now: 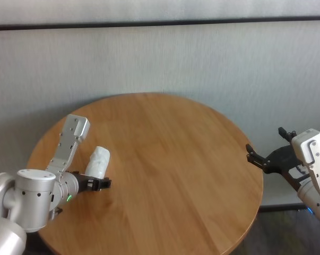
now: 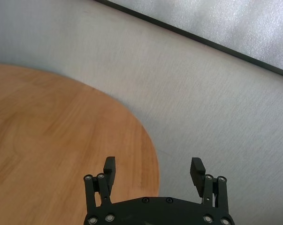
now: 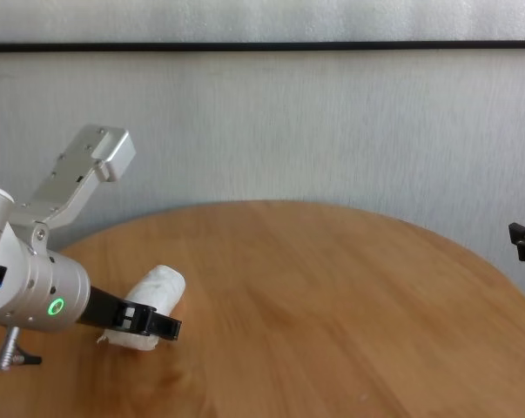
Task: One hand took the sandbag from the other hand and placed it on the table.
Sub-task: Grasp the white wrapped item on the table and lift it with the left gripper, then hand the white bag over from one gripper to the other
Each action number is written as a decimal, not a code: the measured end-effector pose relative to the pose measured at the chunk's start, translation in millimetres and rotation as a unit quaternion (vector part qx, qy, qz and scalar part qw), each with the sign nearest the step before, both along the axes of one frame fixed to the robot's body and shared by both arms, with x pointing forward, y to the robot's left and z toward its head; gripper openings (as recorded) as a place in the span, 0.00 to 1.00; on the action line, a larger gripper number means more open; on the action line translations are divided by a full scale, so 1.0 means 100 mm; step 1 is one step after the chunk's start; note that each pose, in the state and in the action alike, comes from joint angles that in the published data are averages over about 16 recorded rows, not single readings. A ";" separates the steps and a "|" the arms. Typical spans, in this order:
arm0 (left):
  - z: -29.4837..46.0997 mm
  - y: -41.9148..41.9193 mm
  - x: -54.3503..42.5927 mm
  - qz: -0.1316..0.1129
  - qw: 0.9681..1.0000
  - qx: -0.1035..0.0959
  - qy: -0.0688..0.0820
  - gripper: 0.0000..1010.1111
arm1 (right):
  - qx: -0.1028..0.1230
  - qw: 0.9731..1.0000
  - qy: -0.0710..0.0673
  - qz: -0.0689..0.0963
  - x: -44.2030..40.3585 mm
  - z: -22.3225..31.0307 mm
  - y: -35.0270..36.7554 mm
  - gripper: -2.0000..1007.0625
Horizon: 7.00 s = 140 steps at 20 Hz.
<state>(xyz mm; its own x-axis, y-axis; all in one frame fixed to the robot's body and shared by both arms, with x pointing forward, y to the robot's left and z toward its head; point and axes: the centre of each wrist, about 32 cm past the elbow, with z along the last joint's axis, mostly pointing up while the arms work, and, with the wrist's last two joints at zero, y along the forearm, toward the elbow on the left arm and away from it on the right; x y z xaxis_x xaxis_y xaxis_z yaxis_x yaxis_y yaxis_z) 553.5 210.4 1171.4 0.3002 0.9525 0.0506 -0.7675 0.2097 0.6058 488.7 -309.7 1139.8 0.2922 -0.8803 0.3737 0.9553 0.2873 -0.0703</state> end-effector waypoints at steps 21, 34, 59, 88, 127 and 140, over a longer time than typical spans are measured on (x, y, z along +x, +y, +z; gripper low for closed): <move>0.006 -0.001 -0.008 -0.001 1.000 0.000 -0.001 0.64 | 0.000 1.000 0.000 0.000 0.000 0.000 0.000 1.00; 0.006 -0.001 -0.011 -0.001 1.000 0.000 -0.002 0.56 | 0.000 1.000 0.000 0.000 0.000 0.000 0.000 1.00; 0.111 0.126 -0.162 -0.075 0.994 -0.039 -0.076 0.56 | 0.000 1.000 0.000 0.000 0.000 0.000 0.000 1.00; 0.479 0.083 -0.332 -0.263 0.939 -0.159 -0.154 0.56 | 0.000 1.000 0.000 0.000 0.000 0.000 0.000 1.00; 0.562 -0.060 -0.398 -0.299 0.929 -0.165 -0.145 0.56 | 0.136 0.983 -0.028 0.121 -0.091 0.079 0.089 1.00; 0.560 -0.059 -0.396 -0.298 0.929 -0.165 -0.146 0.56 | 0.260 0.947 -0.029 0.187 -0.272 0.085 0.257 1.00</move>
